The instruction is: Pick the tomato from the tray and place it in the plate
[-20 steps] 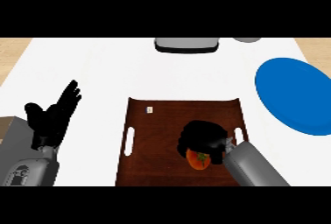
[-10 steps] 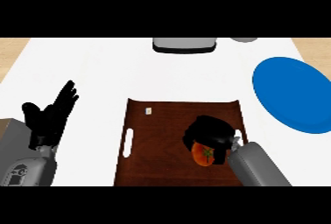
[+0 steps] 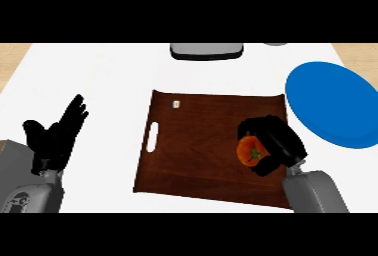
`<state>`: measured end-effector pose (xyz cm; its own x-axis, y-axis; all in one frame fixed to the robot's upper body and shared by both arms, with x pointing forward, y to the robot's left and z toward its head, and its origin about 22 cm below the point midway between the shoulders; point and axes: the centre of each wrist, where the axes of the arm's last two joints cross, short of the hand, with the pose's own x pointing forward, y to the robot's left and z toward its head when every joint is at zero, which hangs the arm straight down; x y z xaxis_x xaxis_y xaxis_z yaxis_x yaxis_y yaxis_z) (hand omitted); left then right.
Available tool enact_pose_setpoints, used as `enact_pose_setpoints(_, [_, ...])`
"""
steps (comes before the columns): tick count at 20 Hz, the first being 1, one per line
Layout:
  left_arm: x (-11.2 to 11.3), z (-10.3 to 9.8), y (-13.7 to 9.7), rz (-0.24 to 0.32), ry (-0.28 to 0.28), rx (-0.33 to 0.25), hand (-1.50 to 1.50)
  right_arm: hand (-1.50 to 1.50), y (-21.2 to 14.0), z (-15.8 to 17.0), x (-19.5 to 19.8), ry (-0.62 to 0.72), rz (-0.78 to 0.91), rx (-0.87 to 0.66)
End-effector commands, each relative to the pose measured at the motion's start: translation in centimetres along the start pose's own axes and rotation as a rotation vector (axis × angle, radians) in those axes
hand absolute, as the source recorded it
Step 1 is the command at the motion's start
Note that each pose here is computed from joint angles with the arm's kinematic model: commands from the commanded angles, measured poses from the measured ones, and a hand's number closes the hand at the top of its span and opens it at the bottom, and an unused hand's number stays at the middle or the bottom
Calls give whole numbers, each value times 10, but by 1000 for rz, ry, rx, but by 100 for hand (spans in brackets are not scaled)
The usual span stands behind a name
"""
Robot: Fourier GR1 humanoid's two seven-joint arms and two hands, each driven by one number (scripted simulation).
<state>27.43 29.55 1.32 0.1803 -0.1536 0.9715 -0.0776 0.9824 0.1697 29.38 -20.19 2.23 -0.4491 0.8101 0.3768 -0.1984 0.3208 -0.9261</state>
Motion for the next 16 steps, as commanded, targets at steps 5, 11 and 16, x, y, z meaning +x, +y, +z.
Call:
enact_pose_setpoints(5, [13, -10, -2, -7, -20, -2, 0, 150, -70, 39, 0, 177, 61, -528])
enact_pose_setpoints(11, [1, -12, -9, -11, -10, -20, 0, 150, -100, 34, -10, 321, -92, -606])
enact_pose_setpoints(16, [19, -6, -3, -5, -21, -30, 0, 150, -111, 56, -68, 413, -144, -643])
